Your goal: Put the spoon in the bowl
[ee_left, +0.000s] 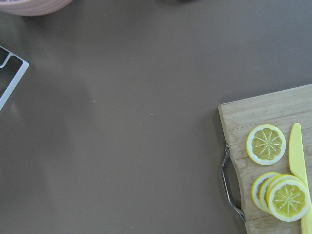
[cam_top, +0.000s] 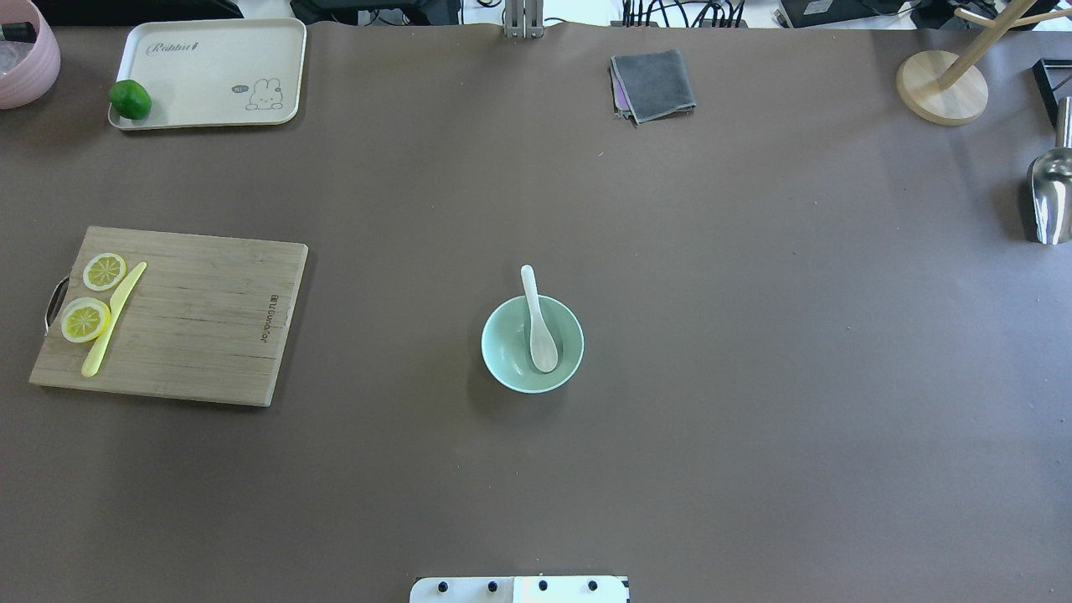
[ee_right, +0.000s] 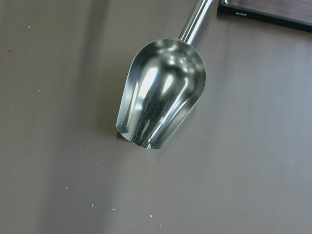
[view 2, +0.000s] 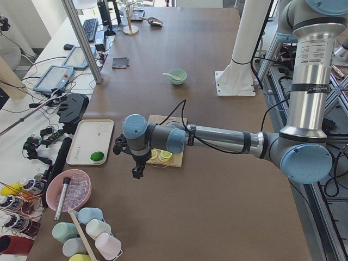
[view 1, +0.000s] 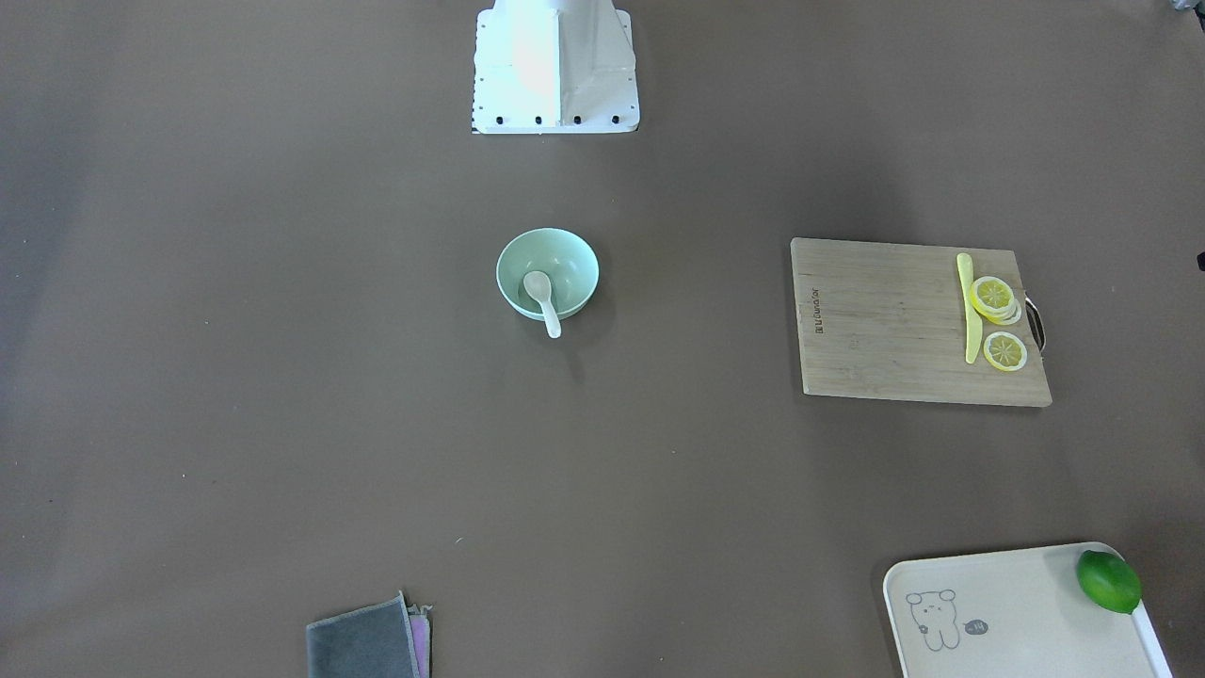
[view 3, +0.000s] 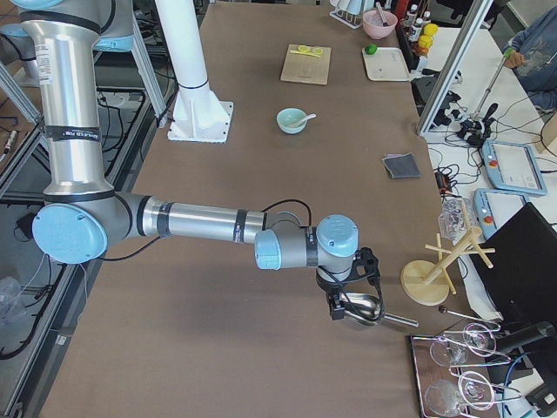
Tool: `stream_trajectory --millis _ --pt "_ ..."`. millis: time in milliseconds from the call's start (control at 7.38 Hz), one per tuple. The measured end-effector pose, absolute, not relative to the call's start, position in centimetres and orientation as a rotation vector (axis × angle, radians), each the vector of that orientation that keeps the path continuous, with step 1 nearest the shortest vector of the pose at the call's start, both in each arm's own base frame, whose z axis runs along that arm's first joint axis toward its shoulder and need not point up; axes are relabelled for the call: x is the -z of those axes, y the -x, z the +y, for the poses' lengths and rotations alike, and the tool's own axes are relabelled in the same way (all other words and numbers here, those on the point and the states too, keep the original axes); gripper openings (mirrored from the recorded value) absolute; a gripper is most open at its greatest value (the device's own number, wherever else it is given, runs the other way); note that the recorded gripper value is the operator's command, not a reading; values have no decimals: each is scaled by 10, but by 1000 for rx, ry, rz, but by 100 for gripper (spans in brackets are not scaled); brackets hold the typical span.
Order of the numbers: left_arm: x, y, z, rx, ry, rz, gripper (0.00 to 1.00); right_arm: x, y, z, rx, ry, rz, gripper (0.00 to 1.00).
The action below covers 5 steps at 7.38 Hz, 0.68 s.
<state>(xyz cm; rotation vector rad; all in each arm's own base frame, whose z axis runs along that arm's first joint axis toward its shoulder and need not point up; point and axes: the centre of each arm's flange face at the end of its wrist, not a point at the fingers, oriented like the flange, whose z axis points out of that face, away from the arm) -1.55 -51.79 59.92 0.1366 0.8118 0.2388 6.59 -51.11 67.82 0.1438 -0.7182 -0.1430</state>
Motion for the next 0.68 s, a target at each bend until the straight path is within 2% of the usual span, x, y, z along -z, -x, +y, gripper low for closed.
stream_trajectory --millis 678 --pt "-611 18 -509 -203 -56 805 98 -668 -67 -507 110 -58 -718 100"
